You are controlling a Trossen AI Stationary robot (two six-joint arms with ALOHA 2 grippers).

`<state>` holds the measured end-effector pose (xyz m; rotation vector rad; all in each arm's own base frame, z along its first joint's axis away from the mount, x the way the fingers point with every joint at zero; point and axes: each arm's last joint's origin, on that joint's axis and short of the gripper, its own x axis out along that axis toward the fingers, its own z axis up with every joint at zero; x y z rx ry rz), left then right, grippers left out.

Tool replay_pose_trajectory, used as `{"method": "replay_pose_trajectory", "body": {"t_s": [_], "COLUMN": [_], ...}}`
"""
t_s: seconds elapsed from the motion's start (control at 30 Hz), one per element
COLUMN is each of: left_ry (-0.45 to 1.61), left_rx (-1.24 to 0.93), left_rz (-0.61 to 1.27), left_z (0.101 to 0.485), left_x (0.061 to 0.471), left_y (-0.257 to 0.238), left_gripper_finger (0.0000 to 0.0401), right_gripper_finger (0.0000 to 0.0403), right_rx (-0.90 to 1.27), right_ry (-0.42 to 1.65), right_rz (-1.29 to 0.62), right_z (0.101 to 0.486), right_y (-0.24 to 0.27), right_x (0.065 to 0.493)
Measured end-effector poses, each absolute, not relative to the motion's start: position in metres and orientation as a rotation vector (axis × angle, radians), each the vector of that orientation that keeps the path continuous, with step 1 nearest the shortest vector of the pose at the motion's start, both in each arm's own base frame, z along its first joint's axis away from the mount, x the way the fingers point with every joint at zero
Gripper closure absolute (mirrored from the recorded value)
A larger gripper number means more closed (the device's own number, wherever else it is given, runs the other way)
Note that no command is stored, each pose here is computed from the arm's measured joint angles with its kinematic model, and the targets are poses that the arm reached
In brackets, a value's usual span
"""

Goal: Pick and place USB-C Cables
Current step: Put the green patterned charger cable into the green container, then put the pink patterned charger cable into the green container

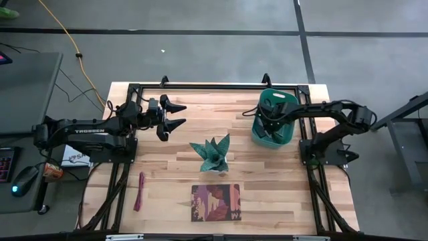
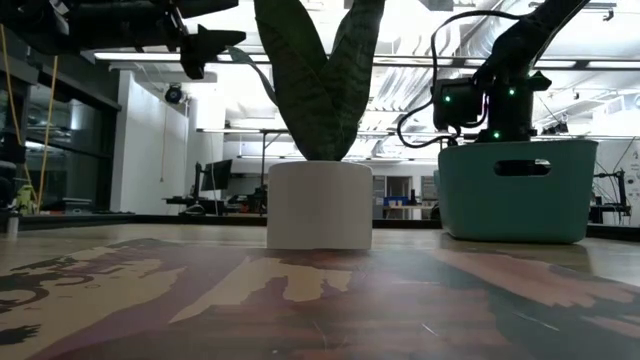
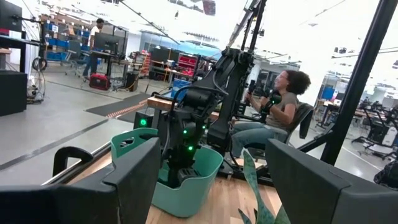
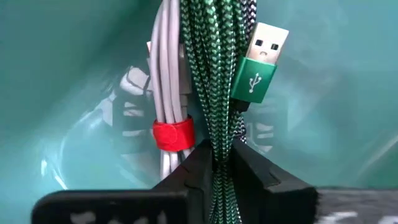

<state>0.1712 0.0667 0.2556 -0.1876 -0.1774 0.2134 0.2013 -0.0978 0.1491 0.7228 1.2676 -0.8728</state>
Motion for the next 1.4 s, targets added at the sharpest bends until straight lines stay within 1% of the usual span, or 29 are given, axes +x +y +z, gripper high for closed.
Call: {"method": "replay_pose_trajectory", "body": {"t_s": [0.27,0.37,0.5,0.67,0.77,0.87,1.0,1.1,1.23,1.4], "left_ry": [-0.177,-0.177,-0.177,-0.177,-0.177,-0.176,-0.168,-0.162,-0.162,-0.162], "left_rx": [-0.188,-0.187,-0.187,-0.188,-0.187,-0.188,-0.190,-0.192,-0.193,-0.195], "left_rz": [0.213,0.213,0.214,0.213,0.213,0.214,0.215,0.215,0.215,0.215], "left_z": [0.256,0.256,0.256,0.256,0.256,0.255,0.255,0.254,0.254,0.254], "left_x": [0.171,0.171,0.171,0.171,0.171,0.171,0.171,0.171,0.171,0.171], "left_y": [0.067,0.067,0.067,0.067,0.067,0.067,0.067,0.067,0.067,0.067], "left_gripper_finger": [0.0130,0.0130,0.0130,0.0130,0.0130,0.0130,0.0130,0.0130,0.0130,0.0130], "right_gripper_finger": [0.0331,0.0303,0.0248,0.0191,0.0172,0.0165,0.0164,0.0164,0.0164,0.0164], "right_rx": [0.723,0.720,0.690,0.664,0.634,0.592,0.479,0.408,0.385,0.299], "right_ry": [1.263,1.266,1.299,1.351,1.365,1.337,1.203,1.044,0.746,0.309], "right_rz": [-0.869,-0.861,-0.827,-0.807,-0.783,-0.768,-0.744,-0.724,-0.608,-0.367], "right_z": [0.149,0.149,0.153,0.168,0.184,0.205,0.237,0.256,0.269,0.276], "right_y": [-0.098,-0.098,-0.098,-0.099,-0.100,-0.098,-0.086,-0.072,-0.053,-0.036], "right_x": [0.202,0.202,0.202,0.205,0.208,0.209,0.203,0.192,0.181,0.179]}}
